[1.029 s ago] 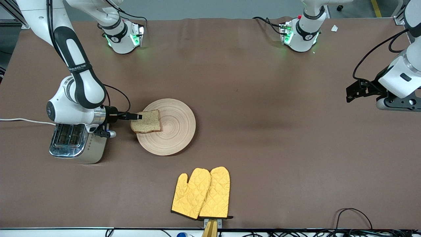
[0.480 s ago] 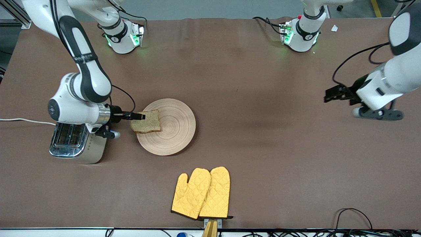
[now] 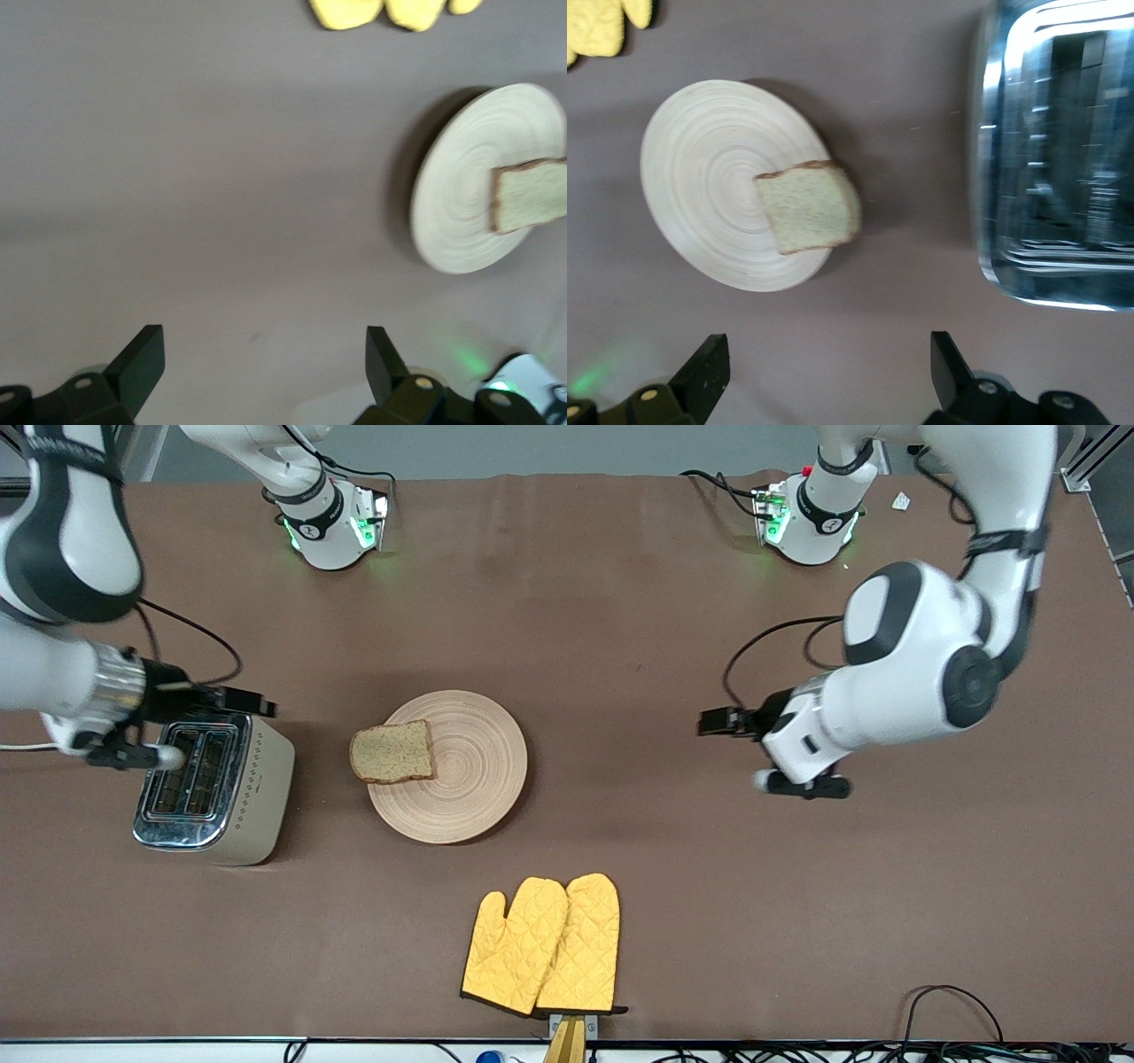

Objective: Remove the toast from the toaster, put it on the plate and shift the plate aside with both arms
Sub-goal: 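Retract the right gripper while the left gripper reaches the plate rim, then grasp the wooden plate rim with the left gripper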

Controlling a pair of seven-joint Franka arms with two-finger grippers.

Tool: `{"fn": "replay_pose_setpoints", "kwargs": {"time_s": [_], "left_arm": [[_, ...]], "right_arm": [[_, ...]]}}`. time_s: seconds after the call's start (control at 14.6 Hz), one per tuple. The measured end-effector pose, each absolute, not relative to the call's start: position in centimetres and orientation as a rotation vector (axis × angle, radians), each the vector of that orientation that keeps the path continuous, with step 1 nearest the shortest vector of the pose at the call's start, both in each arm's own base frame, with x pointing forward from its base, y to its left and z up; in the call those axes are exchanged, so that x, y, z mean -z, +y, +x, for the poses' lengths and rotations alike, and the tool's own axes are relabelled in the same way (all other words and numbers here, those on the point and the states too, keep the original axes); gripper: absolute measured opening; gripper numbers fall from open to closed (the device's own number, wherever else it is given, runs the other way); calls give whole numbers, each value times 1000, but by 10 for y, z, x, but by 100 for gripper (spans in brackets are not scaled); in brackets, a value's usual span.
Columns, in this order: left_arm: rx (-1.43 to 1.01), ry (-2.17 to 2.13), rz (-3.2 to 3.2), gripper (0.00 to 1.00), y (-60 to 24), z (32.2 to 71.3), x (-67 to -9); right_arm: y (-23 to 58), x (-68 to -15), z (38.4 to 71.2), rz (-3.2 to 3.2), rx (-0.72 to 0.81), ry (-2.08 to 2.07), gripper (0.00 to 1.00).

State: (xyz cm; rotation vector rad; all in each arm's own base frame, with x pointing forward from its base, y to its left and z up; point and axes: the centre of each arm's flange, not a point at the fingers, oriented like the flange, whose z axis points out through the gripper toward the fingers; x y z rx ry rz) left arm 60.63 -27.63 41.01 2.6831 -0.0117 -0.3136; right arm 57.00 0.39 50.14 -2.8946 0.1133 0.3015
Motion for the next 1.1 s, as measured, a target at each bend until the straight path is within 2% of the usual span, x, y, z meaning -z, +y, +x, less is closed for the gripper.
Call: {"fn": "replay_pose_setpoints", "kwargs": {"time_s": [0.27,0.48,1.1], "left_arm": [[329,79,2501,99,-332,615,-321],[281,124,2443,99,-377,612,-268],[156,158,2353,98,-506,573,-182]], "right_arm": [[-36,-582,549,-3048,-207,-53,100],[-61,-614,531,-3105,-148,-127,100],[-52,-619,518,-3128,-163,-35,100]]}}
